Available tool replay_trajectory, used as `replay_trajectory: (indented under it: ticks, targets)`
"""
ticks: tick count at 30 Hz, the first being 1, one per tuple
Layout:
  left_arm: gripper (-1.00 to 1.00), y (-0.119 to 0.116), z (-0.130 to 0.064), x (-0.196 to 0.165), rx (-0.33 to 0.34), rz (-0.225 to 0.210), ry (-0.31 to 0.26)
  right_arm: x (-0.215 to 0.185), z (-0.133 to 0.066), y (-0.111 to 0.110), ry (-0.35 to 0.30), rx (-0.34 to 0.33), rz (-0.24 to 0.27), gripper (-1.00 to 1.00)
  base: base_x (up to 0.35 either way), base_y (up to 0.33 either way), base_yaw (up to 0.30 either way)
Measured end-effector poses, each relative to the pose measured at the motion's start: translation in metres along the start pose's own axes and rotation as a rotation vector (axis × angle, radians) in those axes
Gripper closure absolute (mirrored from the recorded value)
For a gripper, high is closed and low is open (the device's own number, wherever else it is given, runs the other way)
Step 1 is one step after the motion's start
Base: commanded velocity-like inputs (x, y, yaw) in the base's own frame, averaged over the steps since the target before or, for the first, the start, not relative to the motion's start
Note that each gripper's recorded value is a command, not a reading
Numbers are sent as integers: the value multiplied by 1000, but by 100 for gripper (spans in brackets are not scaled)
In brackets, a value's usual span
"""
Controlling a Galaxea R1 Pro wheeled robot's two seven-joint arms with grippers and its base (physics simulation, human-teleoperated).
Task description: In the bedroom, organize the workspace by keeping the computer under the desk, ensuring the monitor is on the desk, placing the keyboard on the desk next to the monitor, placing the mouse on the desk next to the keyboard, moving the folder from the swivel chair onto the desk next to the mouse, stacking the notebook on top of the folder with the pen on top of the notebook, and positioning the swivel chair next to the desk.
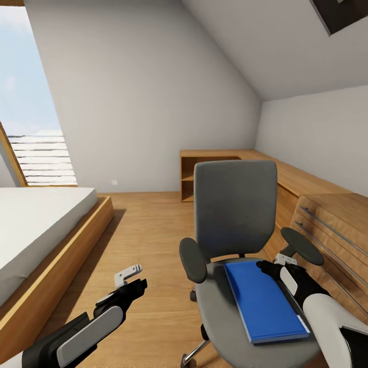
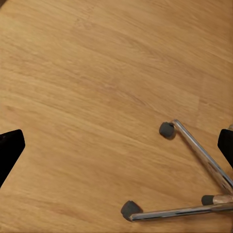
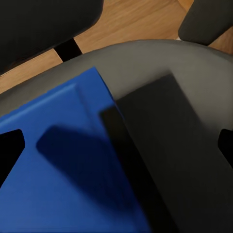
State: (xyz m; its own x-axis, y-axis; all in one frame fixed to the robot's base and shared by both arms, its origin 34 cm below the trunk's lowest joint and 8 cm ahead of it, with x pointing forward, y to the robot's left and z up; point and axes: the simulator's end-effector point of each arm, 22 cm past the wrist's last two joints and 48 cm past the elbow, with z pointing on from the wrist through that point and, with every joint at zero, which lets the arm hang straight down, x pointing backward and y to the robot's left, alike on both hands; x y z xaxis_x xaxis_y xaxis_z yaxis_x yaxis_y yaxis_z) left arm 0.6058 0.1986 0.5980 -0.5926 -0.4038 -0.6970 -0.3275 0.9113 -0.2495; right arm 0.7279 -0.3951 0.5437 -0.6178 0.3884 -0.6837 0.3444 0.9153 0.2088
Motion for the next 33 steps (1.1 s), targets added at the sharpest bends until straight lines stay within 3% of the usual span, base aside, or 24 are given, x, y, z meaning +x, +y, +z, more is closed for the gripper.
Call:
replay_trajectory:
  ticks: [26, 33]
  targets:
    - [-100, 2, 4, 8, 2, 0, 2, 7, 5, -2, 0, 0, -2, -100, 0, 0, 0]
    - [-100, 2, 5, 9, 4, 0, 5, 7, 5, -2, 0, 0, -1, -100, -175, 0, 0]
